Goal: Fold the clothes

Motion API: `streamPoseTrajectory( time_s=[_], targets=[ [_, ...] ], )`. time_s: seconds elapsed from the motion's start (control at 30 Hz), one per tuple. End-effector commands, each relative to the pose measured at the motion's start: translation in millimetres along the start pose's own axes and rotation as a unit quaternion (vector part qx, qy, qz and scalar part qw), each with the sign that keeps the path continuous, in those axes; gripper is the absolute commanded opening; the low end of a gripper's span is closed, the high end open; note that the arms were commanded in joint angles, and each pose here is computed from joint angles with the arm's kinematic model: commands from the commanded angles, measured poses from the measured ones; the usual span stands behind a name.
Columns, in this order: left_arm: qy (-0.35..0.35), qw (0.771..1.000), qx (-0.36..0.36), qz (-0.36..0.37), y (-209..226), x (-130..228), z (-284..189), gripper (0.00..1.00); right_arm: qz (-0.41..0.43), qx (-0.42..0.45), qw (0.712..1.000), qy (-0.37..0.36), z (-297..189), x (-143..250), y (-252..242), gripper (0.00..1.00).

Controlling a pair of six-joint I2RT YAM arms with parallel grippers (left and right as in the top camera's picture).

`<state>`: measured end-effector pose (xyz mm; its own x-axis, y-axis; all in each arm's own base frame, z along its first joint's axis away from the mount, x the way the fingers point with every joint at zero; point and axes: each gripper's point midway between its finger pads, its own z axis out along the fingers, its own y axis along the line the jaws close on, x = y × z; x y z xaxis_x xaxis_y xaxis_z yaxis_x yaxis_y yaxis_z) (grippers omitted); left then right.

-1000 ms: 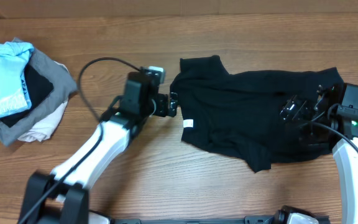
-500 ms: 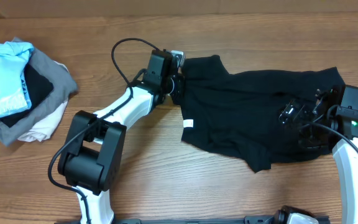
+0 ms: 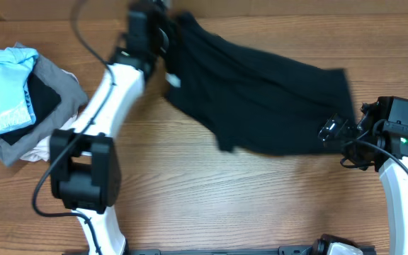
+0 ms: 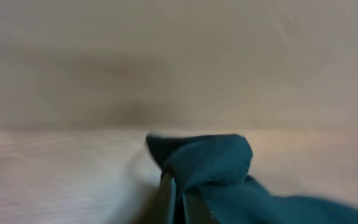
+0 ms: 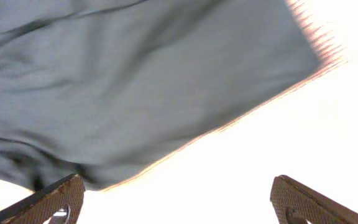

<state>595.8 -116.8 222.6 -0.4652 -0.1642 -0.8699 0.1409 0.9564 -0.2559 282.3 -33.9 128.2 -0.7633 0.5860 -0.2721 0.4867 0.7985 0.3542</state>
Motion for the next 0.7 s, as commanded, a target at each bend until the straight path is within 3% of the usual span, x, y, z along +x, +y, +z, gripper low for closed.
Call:
streamPoseTrajectory(
  time_s=[0.0,0.13,0.33,0.57,0.67],
  targets=[
    [0.002,0.998,-0.045,-0.039,44.8,-14.4,-9.6,1.00,-0.005,-0.001,1.000,-0.020,-8.1,-8.5,1.8,1.00],
    [0.116,0.989,-0.062,-0.061,62.1,40.3,-18.4,1.00,-0.005,0.000,1.000,-0.019,-8.1,-7.9,1.5,1.00],
    [0.276,0.952,-0.099,-0.083,69.6,116.2,-51.3,1.00,-0.005,0.001,1.000,-0.017,-8.1,-6.9,1.1,1.00],
    [0.353,0.915,-0.133,-0.141,70.5,166.5,-66.6,1.00,-0.017,0.001,1.000,-0.015,-7.9,-6.3,0.8,1.00],
    [0.353,0.910,-0.137,-0.171,69.8,177.0,-64.0,0.90,-0.018,0.002,1.000,-0.016,-7.9,-6.4,0.7,1.00]
  ],
)
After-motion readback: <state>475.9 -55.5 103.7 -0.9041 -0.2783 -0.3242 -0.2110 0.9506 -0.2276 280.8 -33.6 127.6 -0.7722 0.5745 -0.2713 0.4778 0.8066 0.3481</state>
